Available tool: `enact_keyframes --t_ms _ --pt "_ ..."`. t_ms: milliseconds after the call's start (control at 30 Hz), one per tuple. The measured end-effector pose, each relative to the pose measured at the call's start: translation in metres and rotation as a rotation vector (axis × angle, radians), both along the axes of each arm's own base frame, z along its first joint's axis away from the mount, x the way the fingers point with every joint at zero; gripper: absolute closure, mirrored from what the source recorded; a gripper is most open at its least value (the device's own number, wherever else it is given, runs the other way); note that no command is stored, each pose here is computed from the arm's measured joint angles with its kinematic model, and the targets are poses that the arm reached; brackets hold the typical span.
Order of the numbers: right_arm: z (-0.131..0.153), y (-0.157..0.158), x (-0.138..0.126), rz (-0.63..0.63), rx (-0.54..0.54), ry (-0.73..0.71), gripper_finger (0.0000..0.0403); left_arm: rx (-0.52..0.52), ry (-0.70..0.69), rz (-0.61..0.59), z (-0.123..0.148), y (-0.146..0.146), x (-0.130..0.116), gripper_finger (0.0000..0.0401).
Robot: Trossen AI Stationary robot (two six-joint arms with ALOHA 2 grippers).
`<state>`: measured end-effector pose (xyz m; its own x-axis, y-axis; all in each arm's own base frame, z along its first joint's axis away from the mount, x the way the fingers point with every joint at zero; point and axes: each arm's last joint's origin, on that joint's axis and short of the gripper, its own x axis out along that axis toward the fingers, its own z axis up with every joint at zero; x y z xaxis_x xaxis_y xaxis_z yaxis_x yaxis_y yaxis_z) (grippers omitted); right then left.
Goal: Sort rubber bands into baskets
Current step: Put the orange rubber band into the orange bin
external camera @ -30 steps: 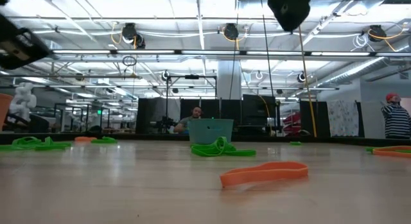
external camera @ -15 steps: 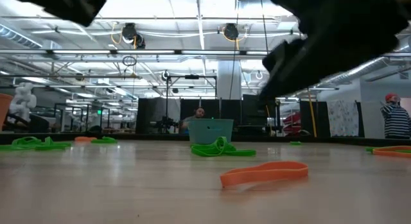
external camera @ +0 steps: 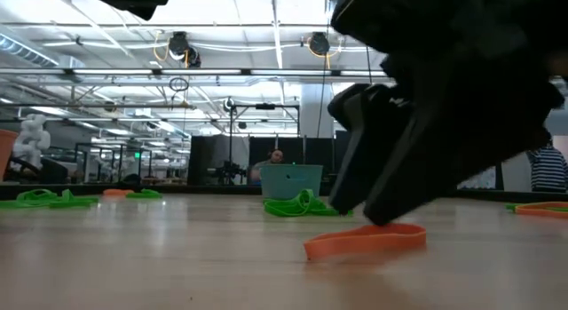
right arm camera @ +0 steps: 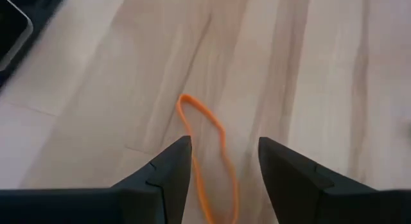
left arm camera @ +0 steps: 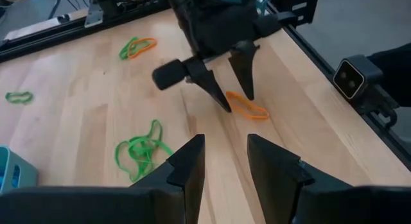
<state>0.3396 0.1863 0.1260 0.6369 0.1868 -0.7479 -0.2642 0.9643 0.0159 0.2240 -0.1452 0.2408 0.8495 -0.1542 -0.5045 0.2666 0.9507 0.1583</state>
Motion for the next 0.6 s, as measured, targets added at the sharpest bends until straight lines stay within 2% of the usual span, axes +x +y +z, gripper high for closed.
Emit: enact_keyframes --t_ms 367,467,600 --pt "-0.015 0.003 0.005 -0.048 0.011 0.058 0.0232 0.001 0.002 0.0 0.0 0.0 0.0 0.0276" --pt "-0.015 0.003 0.004 -0.058 0.015 0.069 0.0249 0.001 0.003 0.0 -0.001 0.0 0.0 0.0276" --pt "-0.018 0.004 0.0 -0.054 0.005 0.122 0.0298 0.004 0.008 -0.003 -0.001 0.0 -0.001 0.0276"
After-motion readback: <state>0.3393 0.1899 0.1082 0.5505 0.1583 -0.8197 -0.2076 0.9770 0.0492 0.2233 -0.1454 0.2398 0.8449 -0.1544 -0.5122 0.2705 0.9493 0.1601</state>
